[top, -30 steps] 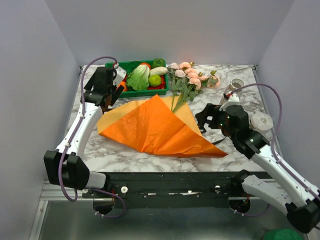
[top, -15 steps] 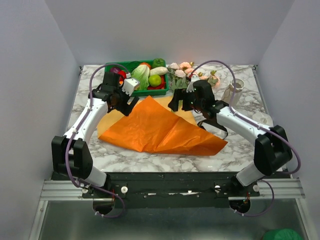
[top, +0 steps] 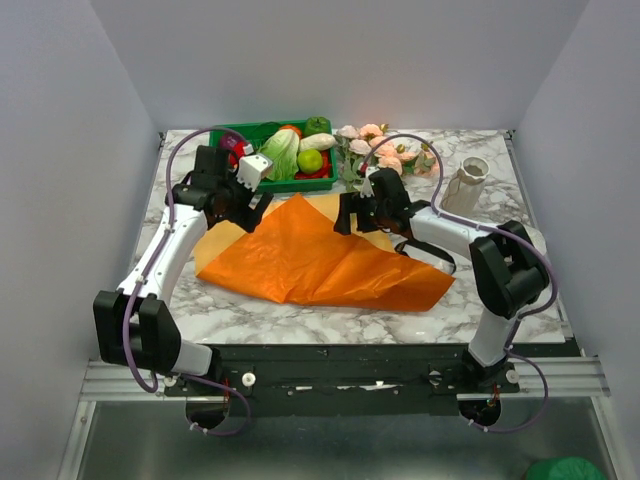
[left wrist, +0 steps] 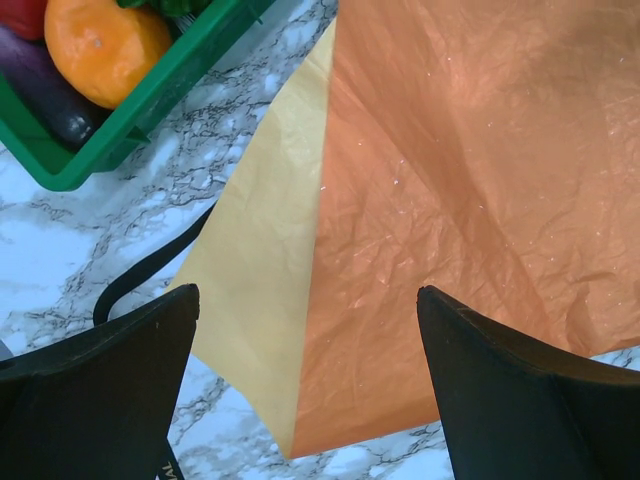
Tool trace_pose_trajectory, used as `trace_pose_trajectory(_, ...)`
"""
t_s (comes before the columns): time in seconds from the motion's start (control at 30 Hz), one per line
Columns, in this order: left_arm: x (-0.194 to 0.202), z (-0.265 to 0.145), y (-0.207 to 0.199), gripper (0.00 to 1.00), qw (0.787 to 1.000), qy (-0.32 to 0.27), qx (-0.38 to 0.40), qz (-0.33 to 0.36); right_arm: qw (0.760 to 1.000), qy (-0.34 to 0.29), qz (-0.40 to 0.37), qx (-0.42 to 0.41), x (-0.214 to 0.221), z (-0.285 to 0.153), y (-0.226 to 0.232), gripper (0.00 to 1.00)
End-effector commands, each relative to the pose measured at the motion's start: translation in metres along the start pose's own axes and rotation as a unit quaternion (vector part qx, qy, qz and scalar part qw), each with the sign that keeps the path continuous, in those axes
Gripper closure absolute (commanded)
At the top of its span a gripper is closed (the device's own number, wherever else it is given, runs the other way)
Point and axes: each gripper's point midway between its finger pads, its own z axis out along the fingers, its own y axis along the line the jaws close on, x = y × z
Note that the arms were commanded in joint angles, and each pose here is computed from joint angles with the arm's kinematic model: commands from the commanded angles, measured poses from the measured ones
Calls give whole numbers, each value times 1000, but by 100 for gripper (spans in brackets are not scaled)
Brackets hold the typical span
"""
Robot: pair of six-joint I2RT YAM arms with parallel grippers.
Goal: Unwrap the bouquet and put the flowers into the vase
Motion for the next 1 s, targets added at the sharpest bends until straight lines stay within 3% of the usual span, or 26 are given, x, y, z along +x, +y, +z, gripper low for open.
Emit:
trace_pose_trajectory(0.0,-6,-9,1,1,1000,-26,1,-10,999,21,-3,-27,9,7,5,6)
trace_pose_trajectory(0.23,-15,-9,7,1,999,-38,-7,-24,995,58,26,-78,34,9,20,11)
trace_pose_trajectory(0.6,-29,-22,11,1,997,-64,-24,-29,992,55,46,-100,44,-8,29,22)
trace_pose_trajectory(0.8,-31,-22,14,1,997,-64,-31,-35,993,12,22,-111,20,-34,43,38)
trace_pose_trajectory(0.97,-37,-26,20,1,996,-69,-45,-38,991,-22,8,-129,-2,-55,58,65)
